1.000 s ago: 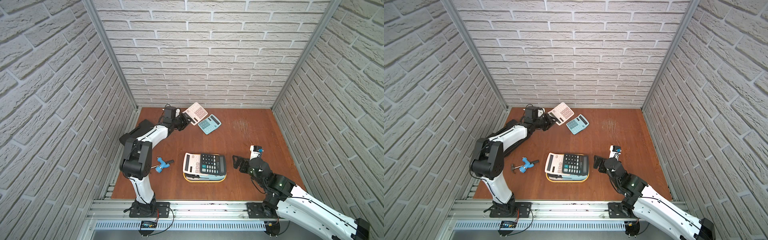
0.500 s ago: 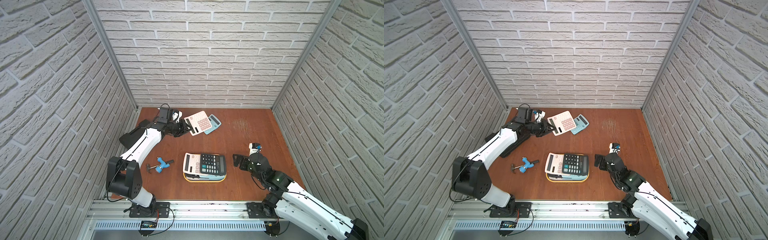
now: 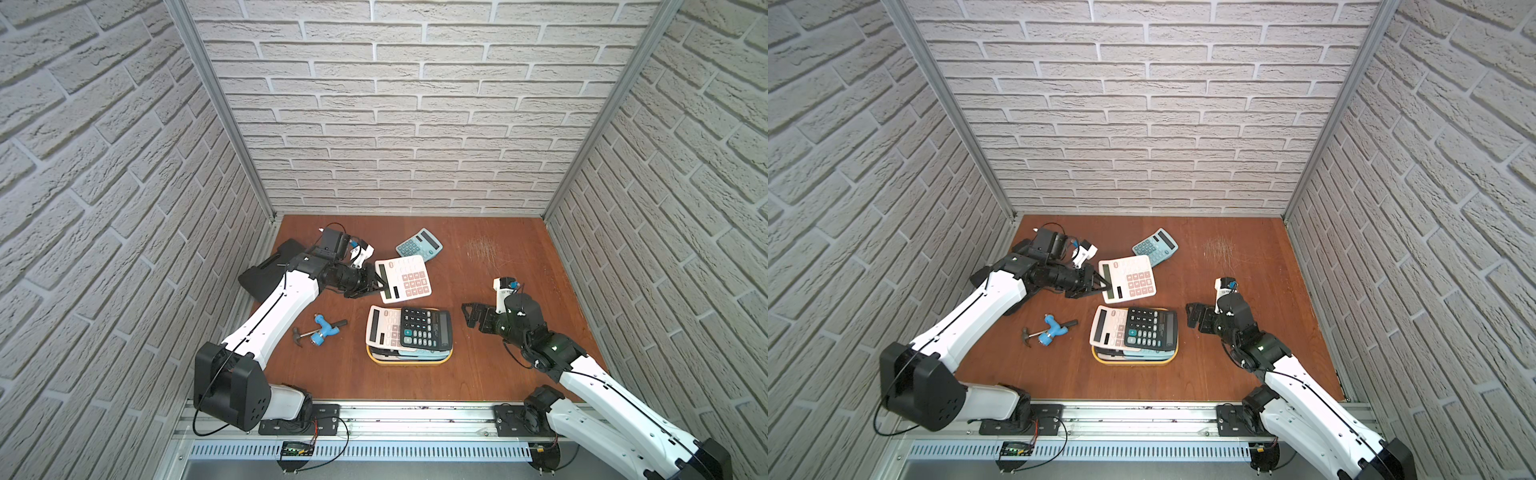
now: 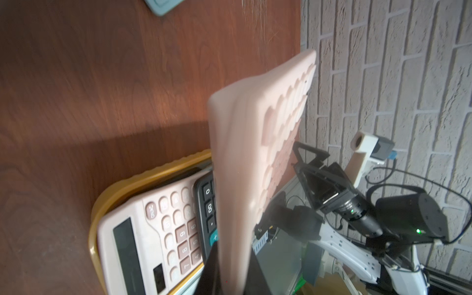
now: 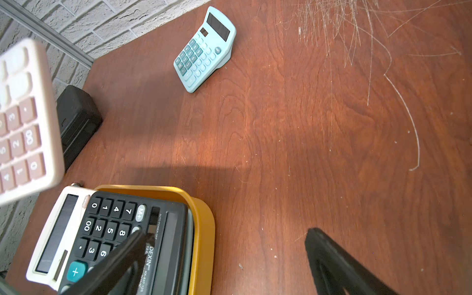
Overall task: Put the calculator in the storage box
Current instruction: Place the calculator in the storage box.
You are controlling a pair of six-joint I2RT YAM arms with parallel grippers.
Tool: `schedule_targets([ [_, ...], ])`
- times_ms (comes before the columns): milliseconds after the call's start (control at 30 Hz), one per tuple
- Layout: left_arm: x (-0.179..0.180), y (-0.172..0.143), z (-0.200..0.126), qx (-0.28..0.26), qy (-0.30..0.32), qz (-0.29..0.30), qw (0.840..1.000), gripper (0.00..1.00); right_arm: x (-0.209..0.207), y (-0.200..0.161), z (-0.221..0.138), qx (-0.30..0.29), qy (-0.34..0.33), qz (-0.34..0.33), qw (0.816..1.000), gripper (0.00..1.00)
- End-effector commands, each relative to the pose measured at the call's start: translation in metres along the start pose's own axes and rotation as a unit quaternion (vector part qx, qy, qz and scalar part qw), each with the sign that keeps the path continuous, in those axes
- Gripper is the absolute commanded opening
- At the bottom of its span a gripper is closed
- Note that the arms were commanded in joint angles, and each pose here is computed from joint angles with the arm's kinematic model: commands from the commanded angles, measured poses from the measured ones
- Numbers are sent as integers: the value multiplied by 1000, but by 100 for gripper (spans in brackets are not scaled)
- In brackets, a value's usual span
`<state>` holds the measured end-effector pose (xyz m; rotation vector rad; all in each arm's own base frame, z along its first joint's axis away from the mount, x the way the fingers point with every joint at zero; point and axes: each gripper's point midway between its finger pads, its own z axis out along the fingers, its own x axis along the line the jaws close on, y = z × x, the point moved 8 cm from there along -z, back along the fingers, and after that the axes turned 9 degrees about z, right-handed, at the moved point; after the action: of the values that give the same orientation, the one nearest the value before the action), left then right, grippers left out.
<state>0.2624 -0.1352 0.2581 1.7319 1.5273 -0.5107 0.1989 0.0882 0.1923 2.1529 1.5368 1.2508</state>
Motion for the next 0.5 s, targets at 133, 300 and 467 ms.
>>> schedule_targets([
  [133,-3,-35,-6,35,-42,13,998,0,12,10,7,12,46,-7,999,100],
  [300,-1,-51,-7,49,-44,4,998,0,11,10,13,24,45,-4,999,100],
  [467,5,-63,-6,64,-36,-4,997,0,9,11,17,29,45,-1,999,100],
])
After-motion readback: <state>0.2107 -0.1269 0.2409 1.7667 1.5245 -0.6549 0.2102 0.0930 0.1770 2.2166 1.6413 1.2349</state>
